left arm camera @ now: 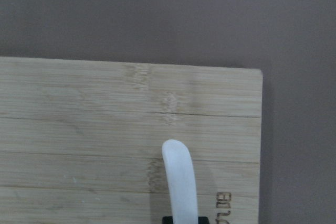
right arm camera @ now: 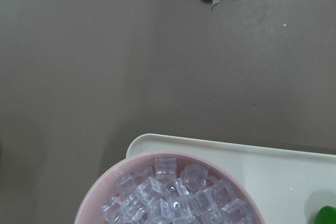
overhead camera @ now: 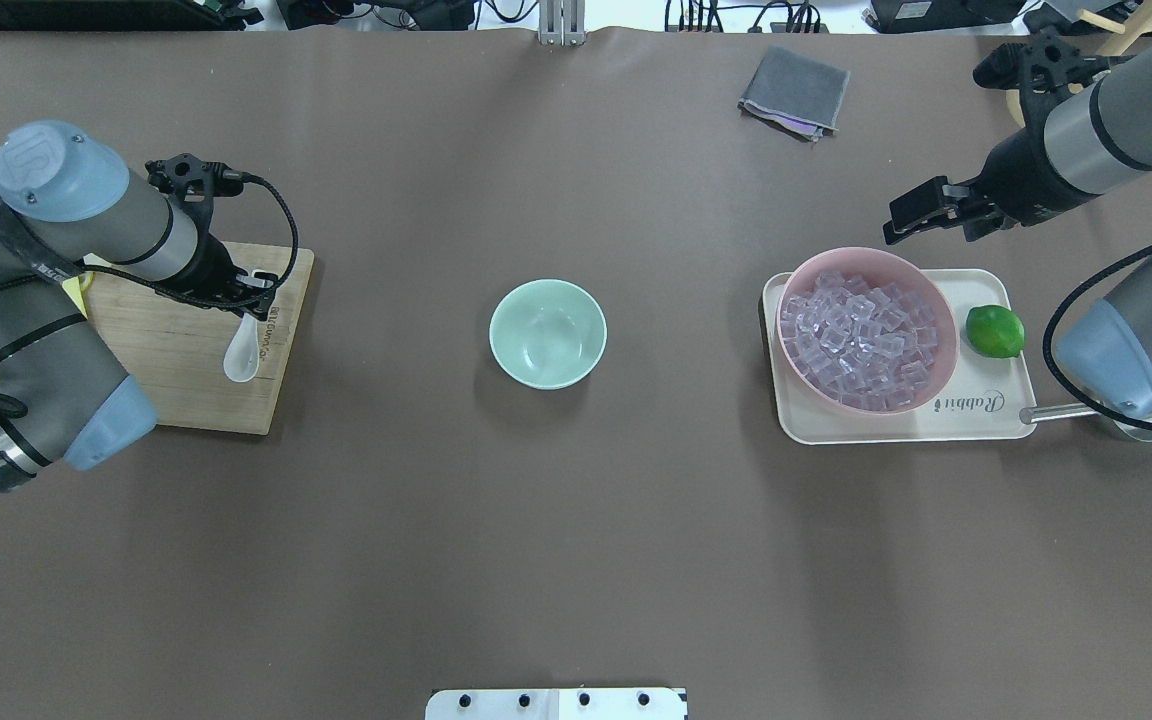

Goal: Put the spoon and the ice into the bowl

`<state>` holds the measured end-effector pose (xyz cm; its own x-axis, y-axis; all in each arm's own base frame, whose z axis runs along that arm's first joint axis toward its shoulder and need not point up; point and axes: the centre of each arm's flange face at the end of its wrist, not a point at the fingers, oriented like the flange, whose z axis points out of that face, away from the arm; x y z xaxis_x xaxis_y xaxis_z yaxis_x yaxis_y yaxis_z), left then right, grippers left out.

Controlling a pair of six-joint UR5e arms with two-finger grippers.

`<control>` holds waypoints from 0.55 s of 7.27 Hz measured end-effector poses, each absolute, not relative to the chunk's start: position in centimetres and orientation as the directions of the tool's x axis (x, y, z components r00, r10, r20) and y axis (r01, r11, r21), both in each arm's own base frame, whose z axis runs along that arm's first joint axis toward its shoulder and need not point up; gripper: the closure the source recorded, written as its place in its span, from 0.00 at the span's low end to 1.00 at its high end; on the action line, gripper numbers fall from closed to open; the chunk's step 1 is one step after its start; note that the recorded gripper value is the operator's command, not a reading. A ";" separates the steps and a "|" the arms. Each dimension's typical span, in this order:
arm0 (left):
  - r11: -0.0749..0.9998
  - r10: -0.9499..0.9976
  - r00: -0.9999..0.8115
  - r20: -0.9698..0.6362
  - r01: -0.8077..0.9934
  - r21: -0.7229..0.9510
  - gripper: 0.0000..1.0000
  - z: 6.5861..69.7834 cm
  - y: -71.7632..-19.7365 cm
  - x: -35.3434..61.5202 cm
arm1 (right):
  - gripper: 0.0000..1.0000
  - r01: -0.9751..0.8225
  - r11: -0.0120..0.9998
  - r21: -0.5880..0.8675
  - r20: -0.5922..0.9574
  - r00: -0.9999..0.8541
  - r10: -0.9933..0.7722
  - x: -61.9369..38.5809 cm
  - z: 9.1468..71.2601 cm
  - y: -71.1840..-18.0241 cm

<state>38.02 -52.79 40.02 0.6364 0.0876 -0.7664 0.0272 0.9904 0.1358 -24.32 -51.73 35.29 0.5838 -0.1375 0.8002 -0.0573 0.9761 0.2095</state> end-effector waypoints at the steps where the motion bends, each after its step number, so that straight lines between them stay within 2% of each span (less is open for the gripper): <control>1: 0.989 0.090 0.595 -0.799 0.039 0.141 1.00 36.0 -53.0 38.9 | 0.02 -0.054 0.976 0.212 0.796 0.589 -0.141 -24.8 35.4 -51.6; 4: 0.992 0.061 0.494 -0.867 0.064 0.106 1.00 24.4 -52.9 46.5 | 0.02 -0.032 0.977 0.209 0.779 0.609 -0.147 -26.8 36.5 -51.2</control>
